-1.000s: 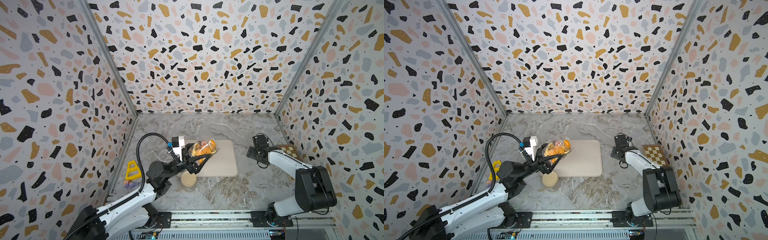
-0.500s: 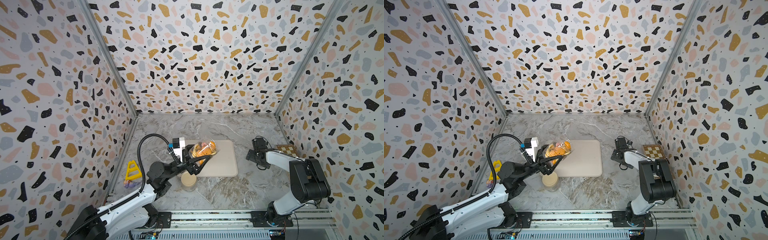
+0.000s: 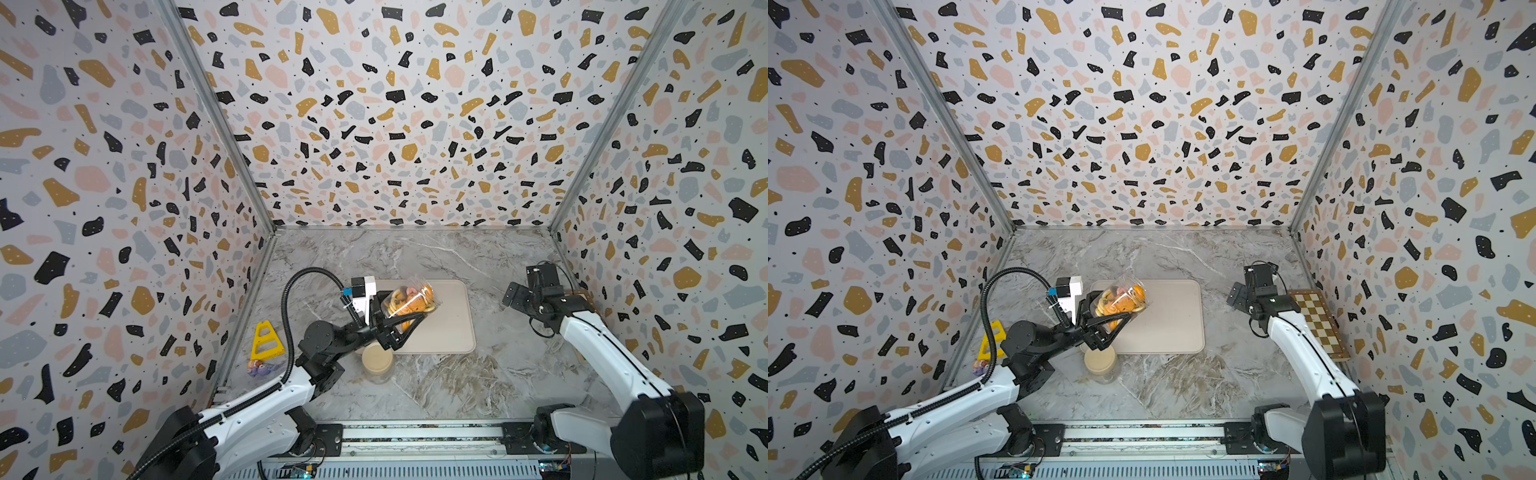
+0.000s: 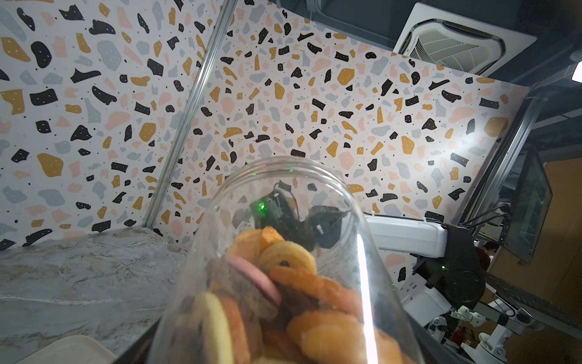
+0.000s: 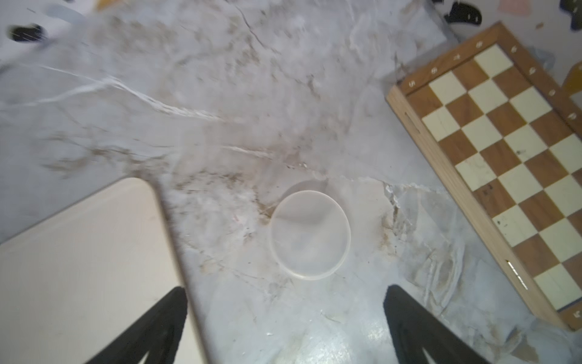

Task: Pour the cookies out of the jar
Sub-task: Place the lid at the center of the board, then pour the cookies in the jar onto the tray.

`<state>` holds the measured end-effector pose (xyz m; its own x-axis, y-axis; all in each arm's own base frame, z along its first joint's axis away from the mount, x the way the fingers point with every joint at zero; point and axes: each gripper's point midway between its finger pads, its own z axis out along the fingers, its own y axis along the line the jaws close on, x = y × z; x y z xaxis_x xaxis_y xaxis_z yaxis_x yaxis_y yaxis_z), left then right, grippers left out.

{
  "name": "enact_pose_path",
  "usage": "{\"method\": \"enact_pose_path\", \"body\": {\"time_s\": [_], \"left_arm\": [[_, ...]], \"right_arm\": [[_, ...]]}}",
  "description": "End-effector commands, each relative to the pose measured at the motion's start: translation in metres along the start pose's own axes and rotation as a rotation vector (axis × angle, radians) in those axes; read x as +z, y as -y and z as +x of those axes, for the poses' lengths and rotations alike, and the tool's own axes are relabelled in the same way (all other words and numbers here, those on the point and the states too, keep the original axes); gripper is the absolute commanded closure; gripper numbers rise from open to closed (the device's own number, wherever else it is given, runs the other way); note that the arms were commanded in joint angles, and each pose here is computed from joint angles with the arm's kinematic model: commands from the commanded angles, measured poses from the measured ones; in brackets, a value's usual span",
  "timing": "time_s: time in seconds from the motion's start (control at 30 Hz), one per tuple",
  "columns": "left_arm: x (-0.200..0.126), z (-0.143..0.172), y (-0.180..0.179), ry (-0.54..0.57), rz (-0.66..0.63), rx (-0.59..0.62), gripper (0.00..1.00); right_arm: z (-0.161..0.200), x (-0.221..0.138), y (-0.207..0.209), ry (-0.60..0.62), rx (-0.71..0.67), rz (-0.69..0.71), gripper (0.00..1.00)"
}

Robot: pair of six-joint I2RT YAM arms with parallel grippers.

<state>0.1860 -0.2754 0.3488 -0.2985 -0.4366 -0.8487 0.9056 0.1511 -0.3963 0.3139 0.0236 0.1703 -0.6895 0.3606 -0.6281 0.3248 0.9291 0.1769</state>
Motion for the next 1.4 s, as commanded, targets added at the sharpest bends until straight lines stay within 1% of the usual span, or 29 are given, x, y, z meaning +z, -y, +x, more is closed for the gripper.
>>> {"method": "enact_pose_path", "body": {"time_s": [0.0, 0.07, 0.13, 0.3, 0.43, 0.5, 0.6, 0.77, 0.97, 1.2, 1.37], "left_arm": [[0.008, -0.038, 0.026, 0.086, 0.080, 0.106, 1.00], [0.011, -0.038, 0.025, 0.077, 0.078, 0.117, 1.00], [0.014, -0.038, 0.025, 0.066, 0.077, 0.132, 1.00], [0.024, -0.031, 0.019, 0.020, 0.076, 0.158, 1.00], [0.029, -0.021, 0.010, -0.007, 0.071, 0.165, 1.00], [0.032, -0.016, 0.005, -0.013, 0.066, 0.172, 1.00], [0.038, -0.006, -0.005, -0.050, 0.054, 0.189, 1.00], [0.047, 0.025, -0.027, -0.124, 0.045, 0.176, 1.00], [0.054, 0.053, -0.052, -0.168, 0.037, 0.177, 1.00], [0.052, 0.066, -0.069, -0.121, 0.042, 0.204, 1.00], [0.049, 0.069, -0.087, -0.130, 0.043, 0.216, 1.00]], "right_arm": [[0.012, -0.043, -0.010, -0.036, -0.063, -0.093, 0.00], [0.011, -0.063, -0.016, -0.024, -0.075, -0.139, 0.00], [0.013, -0.076, -0.021, -0.023, -0.089, -0.172, 0.00], [0.016, -0.092, -0.023, -0.023, -0.101, -0.208, 0.01], [0.023, -0.092, -0.025, -0.043, -0.099, -0.233, 0.02], [0.026, -0.090, -0.024, -0.048, -0.095, -0.234, 0.02], [0.027, -0.089, -0.022, -0.046, -0.095, -0.224, 0.02], [0.031, -0.088, -0.022, -0.053, -0.088, -0.234, 0.02], [0.038, -0.080, -0.017, -0.073, -0.085, -0.210, 0.02], [0.037, -0.076, -0.011, -0.084, -0.066, -0.207, 0.02], [0.034, -0.075, -0.008, -0.086, -0.059, -0.200, 0.02]]}}
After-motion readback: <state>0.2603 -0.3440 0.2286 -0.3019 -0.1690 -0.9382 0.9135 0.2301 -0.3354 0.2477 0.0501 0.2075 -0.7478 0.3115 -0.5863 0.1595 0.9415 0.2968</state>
